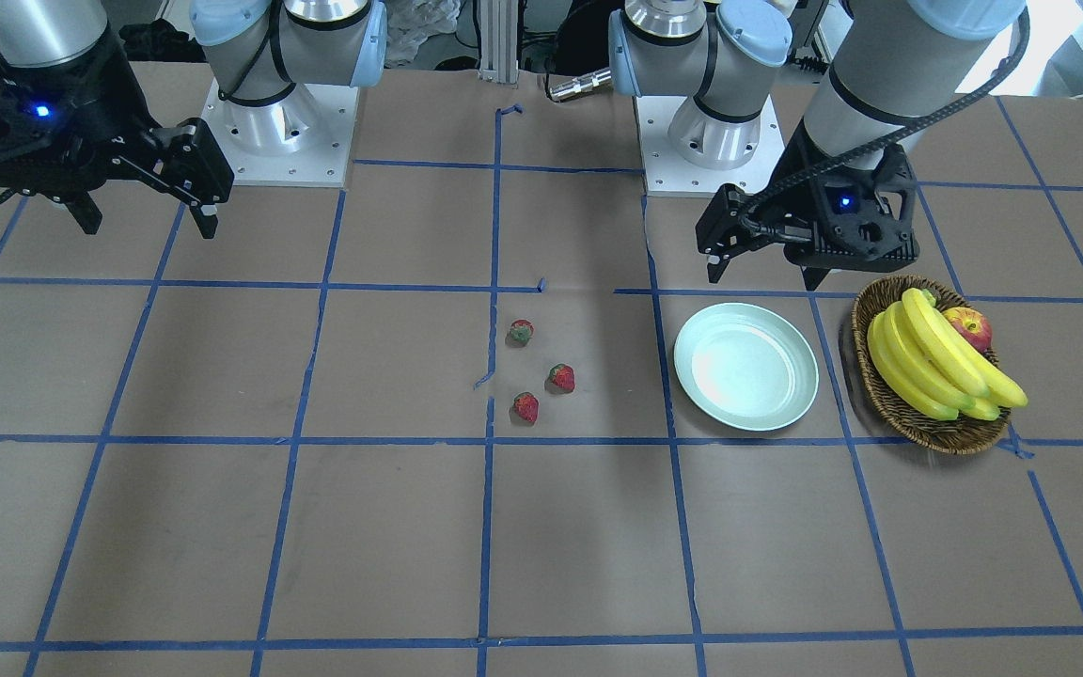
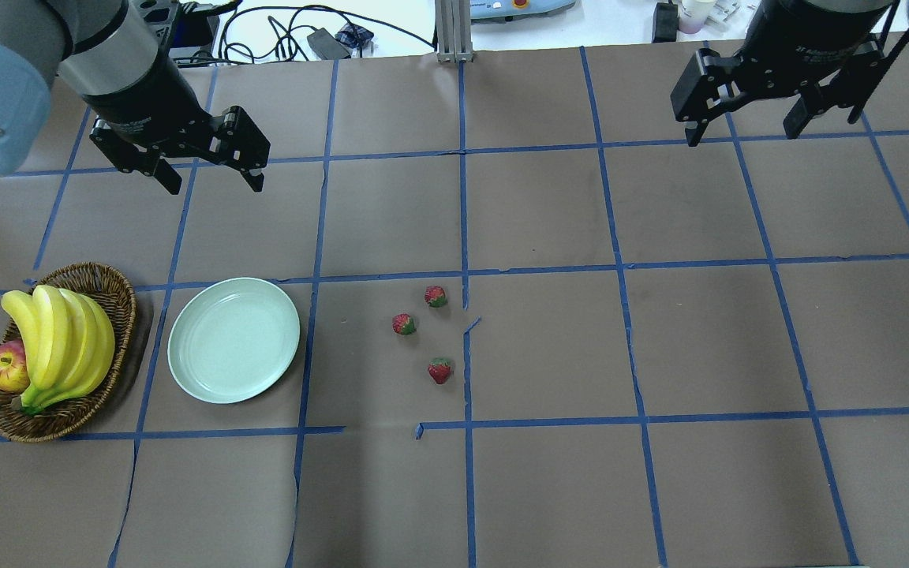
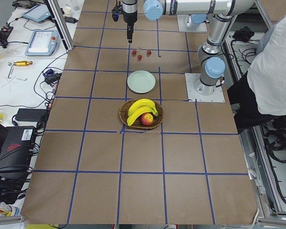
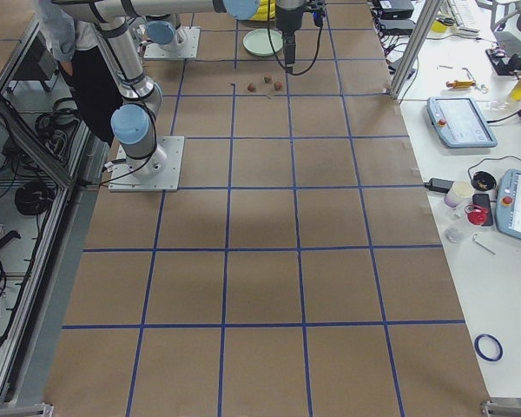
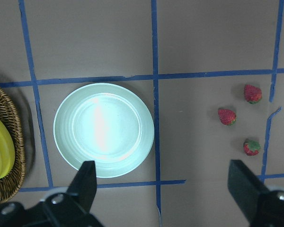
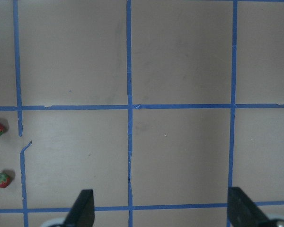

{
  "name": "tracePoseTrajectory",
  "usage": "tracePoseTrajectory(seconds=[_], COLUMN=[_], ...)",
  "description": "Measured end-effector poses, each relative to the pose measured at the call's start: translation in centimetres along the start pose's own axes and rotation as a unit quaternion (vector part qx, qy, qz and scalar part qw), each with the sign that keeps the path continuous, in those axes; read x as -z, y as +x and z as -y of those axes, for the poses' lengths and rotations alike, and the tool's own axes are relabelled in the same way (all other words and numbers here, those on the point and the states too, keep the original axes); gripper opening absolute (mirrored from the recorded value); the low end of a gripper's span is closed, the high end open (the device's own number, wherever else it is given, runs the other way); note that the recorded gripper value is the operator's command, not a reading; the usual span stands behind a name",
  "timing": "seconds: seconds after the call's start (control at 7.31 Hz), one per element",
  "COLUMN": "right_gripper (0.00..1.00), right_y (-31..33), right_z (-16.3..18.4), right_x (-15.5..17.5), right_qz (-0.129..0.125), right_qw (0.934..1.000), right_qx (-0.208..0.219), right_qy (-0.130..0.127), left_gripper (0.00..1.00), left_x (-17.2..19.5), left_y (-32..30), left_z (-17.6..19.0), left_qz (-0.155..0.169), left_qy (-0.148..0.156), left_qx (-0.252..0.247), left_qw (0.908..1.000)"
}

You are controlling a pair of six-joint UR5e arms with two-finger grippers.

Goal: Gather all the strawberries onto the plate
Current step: 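Reach the left gripper toward the strawberries mid-table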

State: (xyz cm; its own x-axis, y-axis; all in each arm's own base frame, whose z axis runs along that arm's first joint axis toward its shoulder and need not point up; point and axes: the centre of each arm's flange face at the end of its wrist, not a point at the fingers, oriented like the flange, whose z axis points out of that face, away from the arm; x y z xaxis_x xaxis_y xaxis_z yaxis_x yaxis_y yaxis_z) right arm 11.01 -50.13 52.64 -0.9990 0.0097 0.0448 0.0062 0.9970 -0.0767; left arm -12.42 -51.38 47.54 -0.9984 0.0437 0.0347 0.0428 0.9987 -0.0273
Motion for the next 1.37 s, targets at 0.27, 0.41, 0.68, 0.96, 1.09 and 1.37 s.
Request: tracePoseTrajectory(seconds=[0.27,0.41,0.68,0.96,1.09,1.37], right_gripper=[1.0,1.0,1.0,1.0,1.0,1.0], right_y=[-0.6,-0.7,-1.3,-2.5,-2.8,-3.0], right_z=[0.4,0.4,0.3,0.0,0.0,0.0], right_x=[-0.1,-0.1,-0.2,-0.2,-0.3,-0.4], right_qz=[0.001,0.001,0.014,0.033,0.036,0.037], right_qw=[0.9996,0.9994,0.9994,0.9992,0.9991,0.9991], right_qx=[-0.025,-0.029,-0.028,-0.023,-0.021,-0.019], right_qy=[0.014,0.016,0.012,0.009,0.008,0.007], left_gripper=[1.0,1.0,0.95,0.9,0.89,0.87], left_x=[-1.3,-3.4,-9.8,-17.2,-20.8,-26.8], left_y=[2.2,4.2,8.6,11.4,12.5,14.0], left_z=[0.5,0.9,0.6,-0.1,-0.7,-2.7], left_qz=[-0.001,-0.001,-0.001,0.002,0.005,0.008], left_qy=[0.013,0.022,0.027,0.003,-0.012,-0.024], left_qx=[0.003,0.011,0.03,0.042,0.046,0.034], left_qw=[0.9999,0.9997,0.9992,0.9991,0.9988,0.9991])
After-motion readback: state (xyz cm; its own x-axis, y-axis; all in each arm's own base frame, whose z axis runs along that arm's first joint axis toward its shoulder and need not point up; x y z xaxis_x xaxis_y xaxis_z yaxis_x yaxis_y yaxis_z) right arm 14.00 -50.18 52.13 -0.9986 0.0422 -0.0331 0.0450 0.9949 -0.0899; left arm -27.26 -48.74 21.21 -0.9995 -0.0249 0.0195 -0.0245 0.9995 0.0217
